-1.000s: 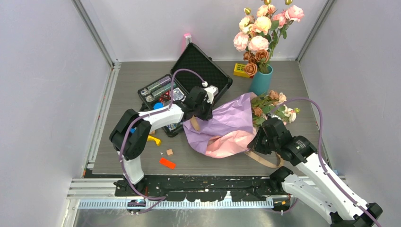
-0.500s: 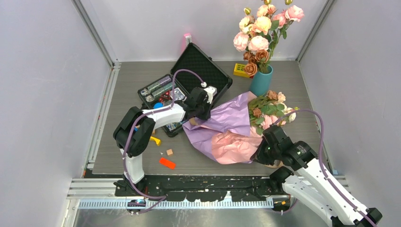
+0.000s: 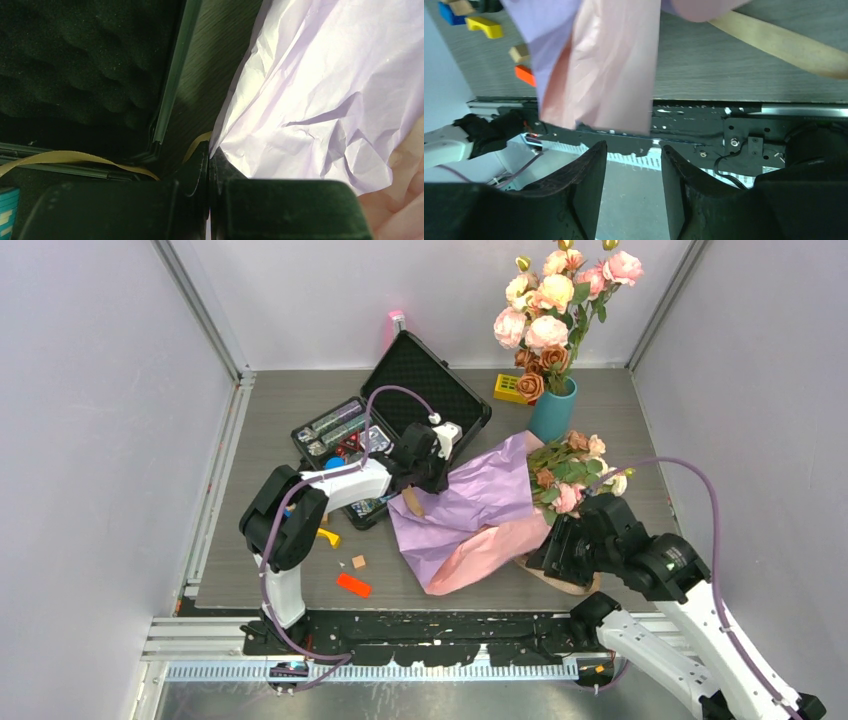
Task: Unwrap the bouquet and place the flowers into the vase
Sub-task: Unfold the wrapping paper at the center of the board.
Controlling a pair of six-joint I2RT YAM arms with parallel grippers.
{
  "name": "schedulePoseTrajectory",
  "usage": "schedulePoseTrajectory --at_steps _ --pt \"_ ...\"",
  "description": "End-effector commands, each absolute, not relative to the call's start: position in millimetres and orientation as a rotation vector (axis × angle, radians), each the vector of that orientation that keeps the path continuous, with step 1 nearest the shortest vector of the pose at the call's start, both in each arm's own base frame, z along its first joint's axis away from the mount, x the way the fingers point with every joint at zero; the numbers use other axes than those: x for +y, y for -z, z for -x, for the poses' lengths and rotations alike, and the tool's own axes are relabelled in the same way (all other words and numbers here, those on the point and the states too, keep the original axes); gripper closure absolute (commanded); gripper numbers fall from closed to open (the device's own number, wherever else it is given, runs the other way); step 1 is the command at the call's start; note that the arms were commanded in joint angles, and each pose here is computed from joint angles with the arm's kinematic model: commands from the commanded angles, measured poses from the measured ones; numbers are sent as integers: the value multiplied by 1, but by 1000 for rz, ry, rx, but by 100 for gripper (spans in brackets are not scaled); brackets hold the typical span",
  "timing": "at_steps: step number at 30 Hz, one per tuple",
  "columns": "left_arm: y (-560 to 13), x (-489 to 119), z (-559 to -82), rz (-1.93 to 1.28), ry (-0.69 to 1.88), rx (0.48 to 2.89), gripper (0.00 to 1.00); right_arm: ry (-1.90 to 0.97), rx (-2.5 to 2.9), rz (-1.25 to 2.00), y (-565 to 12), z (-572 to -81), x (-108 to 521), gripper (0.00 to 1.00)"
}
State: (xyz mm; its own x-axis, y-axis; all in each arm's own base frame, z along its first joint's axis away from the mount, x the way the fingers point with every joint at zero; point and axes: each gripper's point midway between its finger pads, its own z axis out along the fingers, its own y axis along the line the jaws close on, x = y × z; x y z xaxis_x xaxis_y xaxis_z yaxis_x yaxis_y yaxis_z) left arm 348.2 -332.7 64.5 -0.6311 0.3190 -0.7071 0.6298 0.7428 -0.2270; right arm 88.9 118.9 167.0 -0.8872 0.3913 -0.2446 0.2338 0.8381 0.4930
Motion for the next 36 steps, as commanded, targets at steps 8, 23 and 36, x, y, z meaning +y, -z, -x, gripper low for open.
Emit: schedulePoseTrajectory --at_steps 8,23,36 --pt "-83 -340 -352 -743 662 2195 100 -678 2440 -224 -241 -144 135 57" --pt "-87 -339 -351 -745 667 2188 100 -295 2173 -292 -249 -258 109 36" --pt "-89 -340 -348 -737 684 2196 100 -418 2230 -582 -143 -321 79 37"
